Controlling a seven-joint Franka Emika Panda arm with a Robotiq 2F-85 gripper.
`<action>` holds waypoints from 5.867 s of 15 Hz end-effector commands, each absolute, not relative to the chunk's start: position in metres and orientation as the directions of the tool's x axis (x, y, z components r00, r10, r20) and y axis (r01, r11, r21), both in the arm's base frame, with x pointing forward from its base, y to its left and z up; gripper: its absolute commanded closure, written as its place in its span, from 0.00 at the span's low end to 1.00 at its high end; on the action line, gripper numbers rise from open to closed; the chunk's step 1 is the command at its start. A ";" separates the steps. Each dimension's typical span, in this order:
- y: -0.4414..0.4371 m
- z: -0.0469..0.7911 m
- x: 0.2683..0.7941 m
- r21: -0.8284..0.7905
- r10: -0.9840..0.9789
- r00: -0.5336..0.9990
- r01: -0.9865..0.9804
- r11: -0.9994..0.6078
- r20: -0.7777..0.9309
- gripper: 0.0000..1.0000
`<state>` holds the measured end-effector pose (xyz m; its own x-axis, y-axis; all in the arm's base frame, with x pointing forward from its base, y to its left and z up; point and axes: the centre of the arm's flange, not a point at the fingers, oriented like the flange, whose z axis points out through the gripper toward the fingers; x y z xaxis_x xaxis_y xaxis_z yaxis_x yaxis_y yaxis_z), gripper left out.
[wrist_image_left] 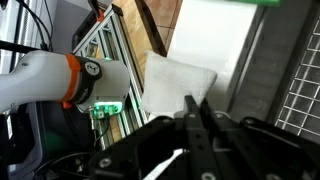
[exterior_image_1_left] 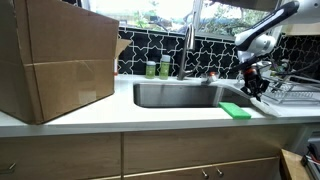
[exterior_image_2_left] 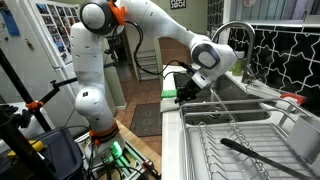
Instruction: Move the sponge to the opposite side of the sink
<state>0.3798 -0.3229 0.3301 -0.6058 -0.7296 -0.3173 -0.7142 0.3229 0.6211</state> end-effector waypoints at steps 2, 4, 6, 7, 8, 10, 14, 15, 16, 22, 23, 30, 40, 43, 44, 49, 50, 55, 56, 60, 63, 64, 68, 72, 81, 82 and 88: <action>-0.325 0.320 0.377 0.633 -0.730 -0.617 -0.698 0.335 -0.294 0.76; -0.327 0.320 0.378 0.626 -0.725 -0.621 -0.700 0.343 -0.297 0.65; -0.330 0.323 0.378 0.610 -0.724 -0.621 -0.709 0.355 -0.300 0.50; -0.332 0.325 0.378 0.599 -0.728 -0.619 -0.713 0.364 -0.294 0.44; -0.335 0.328 0.379 0.585 -0.726 -0.620 -0.719 0.376 -0.296 0.37; -0.339 0.332 0.382 0.562 -0.725 -0.621 -0.727 0.393 -0.296 0.22; -0.339 0.343 0.402 0.506 -0.719 -0.606 -0.762 0.404 -0.339 0.00; -0.336 0.345 0.409 0.494 -0.720 -0.592 -0.777 0.390 -0.362 0.00; -0.333 0.344 0.419 0.487 -0.720 -0.580 -0.788 0.376 -0.382 0.00; -0.306 0.321 0.474 0.530 -0.705 -0.554 -0.796 0.293 -0.442 0.00; -0.302 0.315 0.480 0.546 -0.706 -0.548 -0.793 0.269 -0.448 0.00; -0.281 0.293 0.484 0.618 -0.715 -0.547 -0.759 0.204 -0.435 0.00; -0.266 0.281 0.495 0.642 -0.716 -0.549 -0.744 0.184 -0.432 0.24; -0.263 0.278 0.496 0.648 -0.719 -0.546 -0.741 0.176 -0.429 0.45; -0.263 0.278 0.496 0.649 -0.720 -0.546 -0.740 0.176 -0.429 0.54; -0.264 0.279 0.494 0.653 -0.718 -0.551 -0.736 0.178 -0.425 0.92; -0.264 0.281 0.493 0.653 -0.718 -0.551 -0.736 0.179 -0.425 0.95; -0.265 0.290 0.490 0.645 -0.720 -0.546 -0.743 0.179 -0.429 0.95; -0.265 0.291 0.490 0.644 -0.720 -0.546 -0.743 0.181 -0.428 0.95; -0.268 0.315 0.479 0.608 -0.730 -0.544 -0.762 0.223 -0.413 0.95; -0.276 0.354 0.465 0.529 -0.756 -0.529 -0.798 0.289 -0.385 0.95; -0.280 0.368 0.461 0.495 -0.771 -0.518 -0.813 0.308 -0.371 0.95; -0.292 0.431 0.442 0.331 -0.847 -0.446 -0.877 0.348 -0.290 0.95; -0.310 0.463 0.455 0.273 -0.877 -0.414 -0.897 0.347 -0.246 0.95; -0.327 0.488 0.455 0.158 -0.881 -0.439 -0.896 0.415 -0.176 0.95; -0.343 0.490 0.463 0.122 -0.876 -0.459 -0.888 0.444 -0.147 0.95; -0.401 0.508 0.493 -0.113 -0.919 -0.394 -0.914 0.391 0.008 0.96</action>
